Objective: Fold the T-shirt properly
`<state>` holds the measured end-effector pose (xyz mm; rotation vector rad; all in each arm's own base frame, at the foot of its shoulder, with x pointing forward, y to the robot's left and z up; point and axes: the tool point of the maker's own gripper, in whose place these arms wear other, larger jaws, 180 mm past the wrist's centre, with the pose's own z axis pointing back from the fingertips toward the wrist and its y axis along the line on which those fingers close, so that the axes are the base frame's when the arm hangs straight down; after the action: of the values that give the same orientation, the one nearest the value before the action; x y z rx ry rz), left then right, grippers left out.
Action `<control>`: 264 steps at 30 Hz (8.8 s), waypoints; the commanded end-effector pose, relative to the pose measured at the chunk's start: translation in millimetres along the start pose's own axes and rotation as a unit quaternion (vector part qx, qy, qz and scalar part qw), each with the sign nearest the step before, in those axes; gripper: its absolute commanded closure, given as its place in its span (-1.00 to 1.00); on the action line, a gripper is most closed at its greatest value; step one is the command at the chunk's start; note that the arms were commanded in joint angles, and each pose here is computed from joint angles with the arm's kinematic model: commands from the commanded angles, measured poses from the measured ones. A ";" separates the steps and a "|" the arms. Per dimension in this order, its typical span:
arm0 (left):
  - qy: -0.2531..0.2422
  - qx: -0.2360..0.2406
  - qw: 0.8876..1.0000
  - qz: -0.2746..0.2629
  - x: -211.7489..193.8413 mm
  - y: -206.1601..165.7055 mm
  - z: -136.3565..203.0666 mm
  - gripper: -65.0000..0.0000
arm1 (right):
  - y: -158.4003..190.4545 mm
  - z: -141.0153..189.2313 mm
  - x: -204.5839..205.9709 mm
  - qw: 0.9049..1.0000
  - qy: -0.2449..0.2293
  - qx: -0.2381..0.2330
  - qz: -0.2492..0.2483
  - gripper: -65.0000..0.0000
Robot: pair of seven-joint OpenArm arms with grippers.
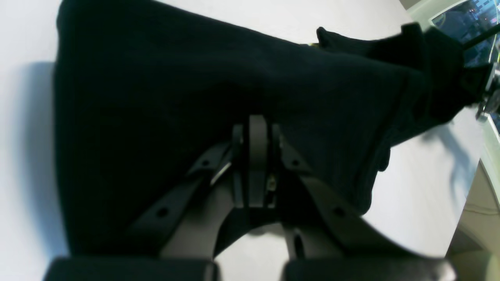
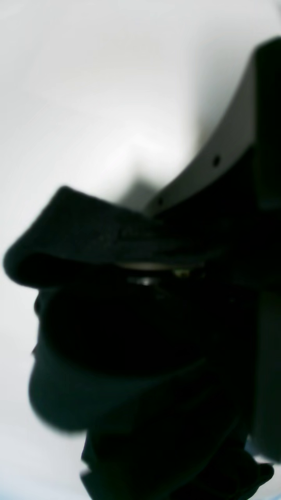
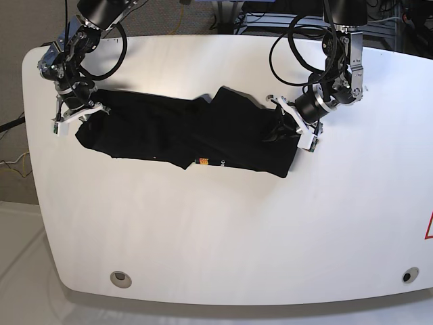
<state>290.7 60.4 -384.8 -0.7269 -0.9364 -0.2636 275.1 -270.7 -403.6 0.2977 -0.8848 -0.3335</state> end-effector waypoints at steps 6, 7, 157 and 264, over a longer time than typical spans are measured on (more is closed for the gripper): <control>-0.039 -0.012 0.999 -0.018 26.4 -8.6 2.9 1.00 | 2.6 8.0 47.3 0.998 -0.055 0.002 0.033 1.00; -0.039 -0.013 0.999 -0.019 26.2 -9.7 3.7 1.00 | 4.5 9.7 51.5 0.997 -0.060 0.002 0.039 1.00; 0.096 0.156 0.983 0.015 -73.6 81.9 45.2 1.00 | 224.5 30.9 70.0 0.933 -0.098 0.213 0.274 1.00; 0.093 0.067 0.993 -0.005 -65.4 20.5 -14.7 1.00 | 397.5 27.0 -78.3 0.857 0.045 0.473 0.200 1.00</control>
<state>289.8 57.8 -429.3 -0.6254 -0.8942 -0.2132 263.4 112.4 -304.1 0.9677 -0.8971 0.5722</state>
